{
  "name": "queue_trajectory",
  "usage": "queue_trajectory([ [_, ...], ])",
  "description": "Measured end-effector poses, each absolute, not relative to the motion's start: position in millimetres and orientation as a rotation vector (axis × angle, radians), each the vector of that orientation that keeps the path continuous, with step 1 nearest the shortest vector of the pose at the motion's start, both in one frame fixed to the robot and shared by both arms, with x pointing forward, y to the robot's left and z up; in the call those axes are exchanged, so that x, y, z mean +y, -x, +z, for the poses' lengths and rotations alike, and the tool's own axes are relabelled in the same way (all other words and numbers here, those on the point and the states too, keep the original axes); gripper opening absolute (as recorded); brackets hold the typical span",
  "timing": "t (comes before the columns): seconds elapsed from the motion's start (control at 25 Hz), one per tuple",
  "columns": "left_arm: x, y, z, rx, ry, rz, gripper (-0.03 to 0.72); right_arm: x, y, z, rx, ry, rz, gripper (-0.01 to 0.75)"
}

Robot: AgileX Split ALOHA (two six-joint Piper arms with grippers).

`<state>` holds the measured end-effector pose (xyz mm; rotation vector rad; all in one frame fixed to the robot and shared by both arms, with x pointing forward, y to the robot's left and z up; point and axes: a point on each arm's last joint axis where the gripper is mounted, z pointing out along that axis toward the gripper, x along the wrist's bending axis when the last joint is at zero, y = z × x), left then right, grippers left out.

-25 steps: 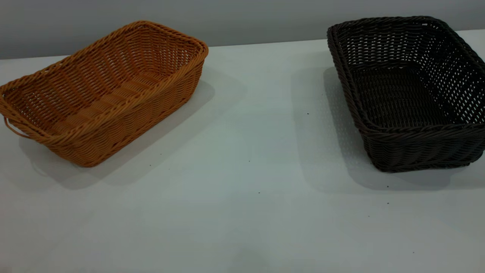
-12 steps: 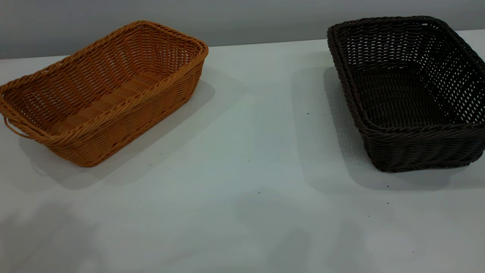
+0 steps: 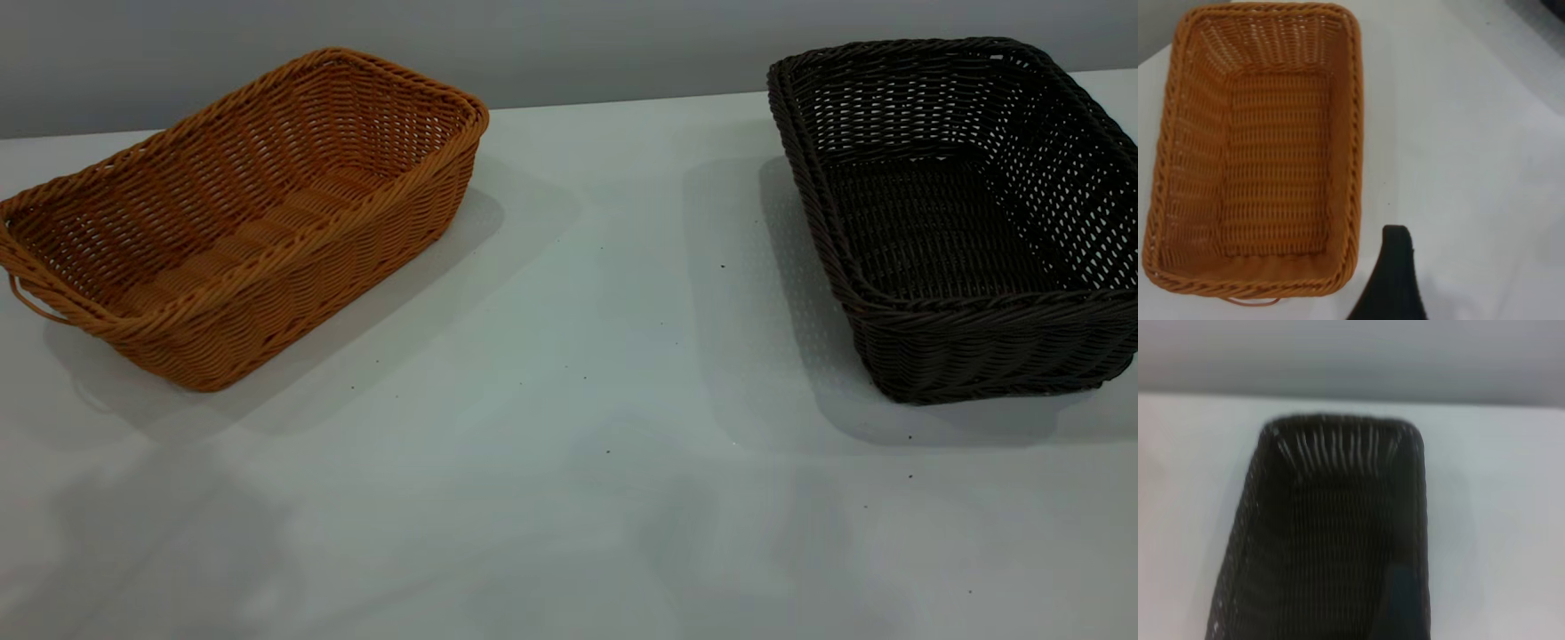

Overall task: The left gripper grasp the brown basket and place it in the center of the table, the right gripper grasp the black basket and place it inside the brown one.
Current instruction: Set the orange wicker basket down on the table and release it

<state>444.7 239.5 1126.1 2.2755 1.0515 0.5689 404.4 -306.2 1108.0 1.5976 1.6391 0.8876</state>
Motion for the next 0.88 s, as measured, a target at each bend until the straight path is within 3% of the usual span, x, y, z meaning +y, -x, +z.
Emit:
queue_trajectory([
  [0.28, 235.1, -464.6, 1103.7, 1.114, -2.34, 0.465, 0.563, -305.9, -403.4, 1105.8, 1.671, -1.6, 0.863, 0.563],
  [0.88, 226.8, -541.1, 1001.4, 1.364, -2.454, 0.315, 0.563, -305.4, -428.4, 1078.8, 1.781, -1.763, 0.809, 0.581],
])
